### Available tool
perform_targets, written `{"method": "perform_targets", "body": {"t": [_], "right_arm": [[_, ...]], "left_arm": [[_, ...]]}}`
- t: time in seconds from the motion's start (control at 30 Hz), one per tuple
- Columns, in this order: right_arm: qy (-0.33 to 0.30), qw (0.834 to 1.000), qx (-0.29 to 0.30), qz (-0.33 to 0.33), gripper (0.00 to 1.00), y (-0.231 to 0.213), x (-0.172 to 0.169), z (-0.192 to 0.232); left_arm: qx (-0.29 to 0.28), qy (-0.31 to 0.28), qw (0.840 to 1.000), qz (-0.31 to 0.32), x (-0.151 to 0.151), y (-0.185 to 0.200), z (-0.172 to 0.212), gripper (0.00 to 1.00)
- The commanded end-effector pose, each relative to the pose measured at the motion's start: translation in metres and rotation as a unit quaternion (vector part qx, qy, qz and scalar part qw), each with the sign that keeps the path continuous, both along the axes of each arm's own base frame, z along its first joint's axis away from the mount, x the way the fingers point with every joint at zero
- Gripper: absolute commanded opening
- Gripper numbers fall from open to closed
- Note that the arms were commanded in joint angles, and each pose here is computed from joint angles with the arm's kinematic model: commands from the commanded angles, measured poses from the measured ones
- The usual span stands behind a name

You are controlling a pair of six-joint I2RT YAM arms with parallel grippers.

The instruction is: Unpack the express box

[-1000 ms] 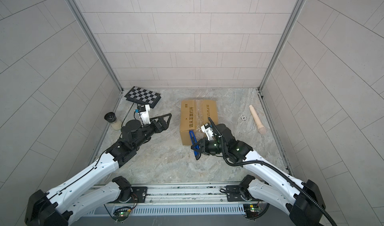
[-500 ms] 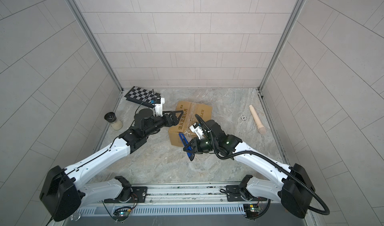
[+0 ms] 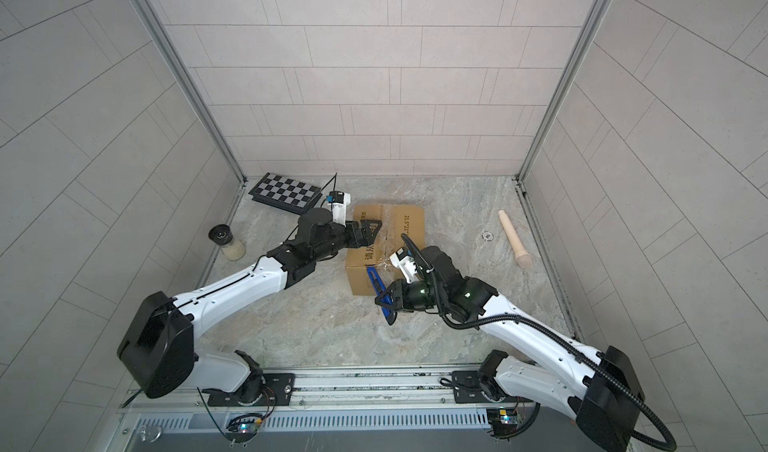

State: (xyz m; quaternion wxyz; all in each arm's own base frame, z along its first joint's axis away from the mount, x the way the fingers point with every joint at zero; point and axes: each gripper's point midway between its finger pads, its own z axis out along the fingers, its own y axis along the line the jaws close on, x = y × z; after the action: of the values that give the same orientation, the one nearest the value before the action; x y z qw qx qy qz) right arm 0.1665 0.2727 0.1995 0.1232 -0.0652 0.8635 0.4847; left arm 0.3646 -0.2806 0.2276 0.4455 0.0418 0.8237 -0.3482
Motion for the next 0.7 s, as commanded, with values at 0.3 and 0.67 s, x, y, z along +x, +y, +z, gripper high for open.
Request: {"method": "perform_targets", "body": {"t": [0.3, 0.67], "right_arm": [[-0.050, 0.995, 0.002, -0.083, 0.00, -0.048, 0.004, 0.024], [-0.054, 0.984, -0.026, -0.171, 0.00, -0.112, -0.010, 0.028]], "left_arm": [[0.127, 0.109, 0.982, 0.089, 0.005, 0.044, -0.100, 1.00], [0.146, 0.122, 0.974, 0.119, 0.011, 0.063, -0.110, 1.00]]}}
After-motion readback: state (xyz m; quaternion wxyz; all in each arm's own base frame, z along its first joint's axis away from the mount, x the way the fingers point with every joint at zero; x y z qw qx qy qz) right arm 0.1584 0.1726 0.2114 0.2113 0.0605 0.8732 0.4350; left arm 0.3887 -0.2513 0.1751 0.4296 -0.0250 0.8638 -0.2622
